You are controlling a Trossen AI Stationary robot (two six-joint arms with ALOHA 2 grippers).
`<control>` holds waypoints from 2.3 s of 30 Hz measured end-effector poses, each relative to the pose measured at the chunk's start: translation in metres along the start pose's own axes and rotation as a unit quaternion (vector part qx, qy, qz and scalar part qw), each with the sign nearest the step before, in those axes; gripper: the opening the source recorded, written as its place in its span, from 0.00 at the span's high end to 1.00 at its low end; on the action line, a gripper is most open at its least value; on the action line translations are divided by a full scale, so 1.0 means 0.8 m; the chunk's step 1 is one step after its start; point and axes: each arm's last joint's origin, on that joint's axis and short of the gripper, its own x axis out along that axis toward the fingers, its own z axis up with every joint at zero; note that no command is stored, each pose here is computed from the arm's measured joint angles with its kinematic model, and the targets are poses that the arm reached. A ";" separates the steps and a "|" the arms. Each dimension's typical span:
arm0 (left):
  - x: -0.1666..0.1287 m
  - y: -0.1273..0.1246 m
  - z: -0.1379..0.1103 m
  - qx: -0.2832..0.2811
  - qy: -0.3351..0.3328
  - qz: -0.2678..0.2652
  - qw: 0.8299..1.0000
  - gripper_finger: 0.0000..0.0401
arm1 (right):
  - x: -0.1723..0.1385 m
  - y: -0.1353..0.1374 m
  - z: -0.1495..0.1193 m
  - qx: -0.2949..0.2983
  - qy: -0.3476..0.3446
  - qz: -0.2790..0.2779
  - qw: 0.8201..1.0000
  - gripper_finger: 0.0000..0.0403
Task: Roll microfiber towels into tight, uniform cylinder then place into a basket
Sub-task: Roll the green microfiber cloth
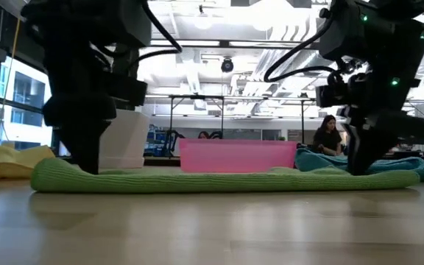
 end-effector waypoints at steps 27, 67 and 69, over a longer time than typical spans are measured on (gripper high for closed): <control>-0.027 -0.057 -0.012 0.076 -0.132 -0.119 0.981 0.74 | -0.034 0.036 0.026 0.143 -0.031 0.115 0.983 0.82; -0.011 -0.105 -0.037 -0.002 -0.134 -0.205 0.969 0.74 | 0.037 -0.023 0.007 0.136 -0.178 -0.036 0.974 0.82; -0.011 -0.105 -0.035 0.005 -0.141 -0.205 0.969 0.74 | 0.038 -0.032 0.013 0.134 -0.190 -0.045 0.971 0.82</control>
